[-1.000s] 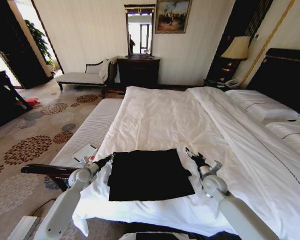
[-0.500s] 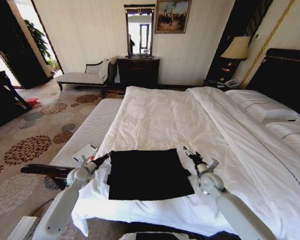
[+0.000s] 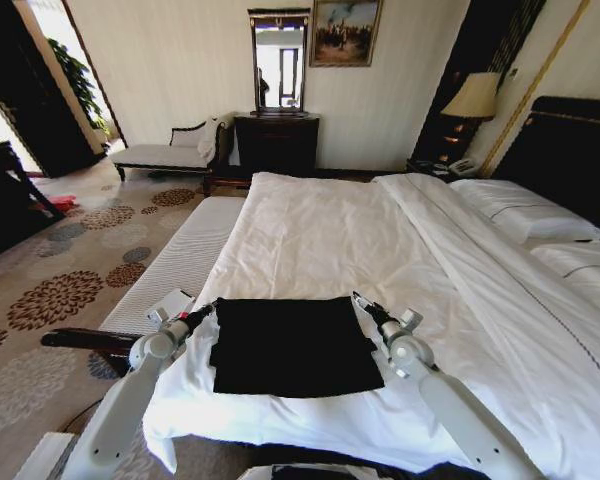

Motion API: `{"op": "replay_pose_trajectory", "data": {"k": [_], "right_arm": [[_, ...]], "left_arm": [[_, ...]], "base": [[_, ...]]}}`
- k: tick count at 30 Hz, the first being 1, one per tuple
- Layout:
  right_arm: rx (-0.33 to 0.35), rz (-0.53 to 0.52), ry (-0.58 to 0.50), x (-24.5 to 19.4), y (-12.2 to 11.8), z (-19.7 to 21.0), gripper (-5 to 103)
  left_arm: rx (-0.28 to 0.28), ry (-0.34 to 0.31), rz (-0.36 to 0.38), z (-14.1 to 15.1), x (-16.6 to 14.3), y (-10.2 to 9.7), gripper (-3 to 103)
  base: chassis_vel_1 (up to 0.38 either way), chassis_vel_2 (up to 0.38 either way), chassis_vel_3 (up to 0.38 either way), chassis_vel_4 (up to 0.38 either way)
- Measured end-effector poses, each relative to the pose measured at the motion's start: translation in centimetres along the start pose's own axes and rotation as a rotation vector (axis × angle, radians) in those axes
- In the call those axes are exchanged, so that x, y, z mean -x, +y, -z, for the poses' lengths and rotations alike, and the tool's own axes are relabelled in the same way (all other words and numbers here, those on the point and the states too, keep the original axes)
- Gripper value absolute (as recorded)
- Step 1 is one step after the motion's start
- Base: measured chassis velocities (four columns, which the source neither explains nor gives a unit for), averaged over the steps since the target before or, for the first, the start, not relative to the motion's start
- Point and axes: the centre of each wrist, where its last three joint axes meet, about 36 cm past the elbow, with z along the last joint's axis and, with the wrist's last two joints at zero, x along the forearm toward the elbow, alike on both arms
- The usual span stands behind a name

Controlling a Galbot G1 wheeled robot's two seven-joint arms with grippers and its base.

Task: Fold the clothes on the bed.

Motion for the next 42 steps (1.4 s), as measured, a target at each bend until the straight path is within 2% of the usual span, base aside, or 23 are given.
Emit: {"op": "replay_pose_trajectory", "data": {"k": [10, 14, 17, 28, 31, 32, 33, 36, 38, 40, 41, 42], "right_arm": [[0.027, 0.182, 0.012, -0.2, -0.3, -1.5, 100], [-0.006, 0.233, 0.028, -0.2, -0.1, -2.5, 100], [-0.040, 0.238, 0.048, 0.0, -0.1, -3.6, 100], [-0.057, 0.229, 0.068, 1.1, 0.2, -5.0, 101], [-0.050, 0.212, 0.067, 1.5, 0.2, -5.0, 94], [-0.048, 0.210, 0.066, 1.6, 0.2, -5.0, 89], [-0.048, 0.210, 0.066, 1.6, 0.2, -5.0, 89], [-0.042, 0.208, 0.067, 1.6, 0.2, -5.0, 73], [-0.039, 0.206, 0.067, 1.6, 0.2, -5.0, 73], [-0.026, 0.200, 0.065, 1.7, 0.2, -5.0, 61], [-0.024, 0.199, 0.064, 1.7, 0.2, -5.0, 61], [-0.013, 0.193, 0.060, 1.9, 0.3, -5.0, 51]], "left_arm": [[0.018, -0.010, 0.015, 0.2, -0.2, 0.3, 0], [0.028, -0.004, 0.021, -0.1, -0.1, 0.2, 0], [0.034, -0.003, 0.020, -0.2, -0.1, 0.1, 0], [0.048, -0.008, 0.024, 0.0, -0.3, 0.1, 0], [0.057, -0.008, 0.026, -0.1, -0.2, 0.0, 0], [0.058, -0.008, 0.026, -0.2, -0.2, 0.0, 0], [0.058, -0.008, 0.026, -0.2, -0.2, 0.0, 0], [0.063, -0.010, 0.027, -0.1, -0.1, -0.1, 0], [0.065, -0.011, 0.027, -0.1, -0.1, -0.1, 0], [0.069, -0.012, 0.027, -0.2, 0.0, -0.1, 0], [0.070, -0.012, 0.028, -0.2, 0.0, -0.1, 0], [0.073, -0.013, 0.028, -0.2, 0.0, -0.2, 0]], "base": [[0.000, 0.000, 0.000, 0.000], [0.000, 0.000, 0.000, 0.000], [0.000, 0.000, 0.000, 0.000], [0.000, 0.000, 0.000, 0.000], [0.000, 0.000, 0.000, 0.000], [0.000, 0.000, 0.000, 0.000], [0.000, 0.000, 0.000, 0.000], [0.000, 0.000, 0.000, 0.000], [0.000, 0.000, 0.000, 0.000], [0.000, 0.000, 0.000, 0.000], [0.000, 0.000, 0.000, 0.000], [0.000, 0.000, 0.000, 0.000]]}}
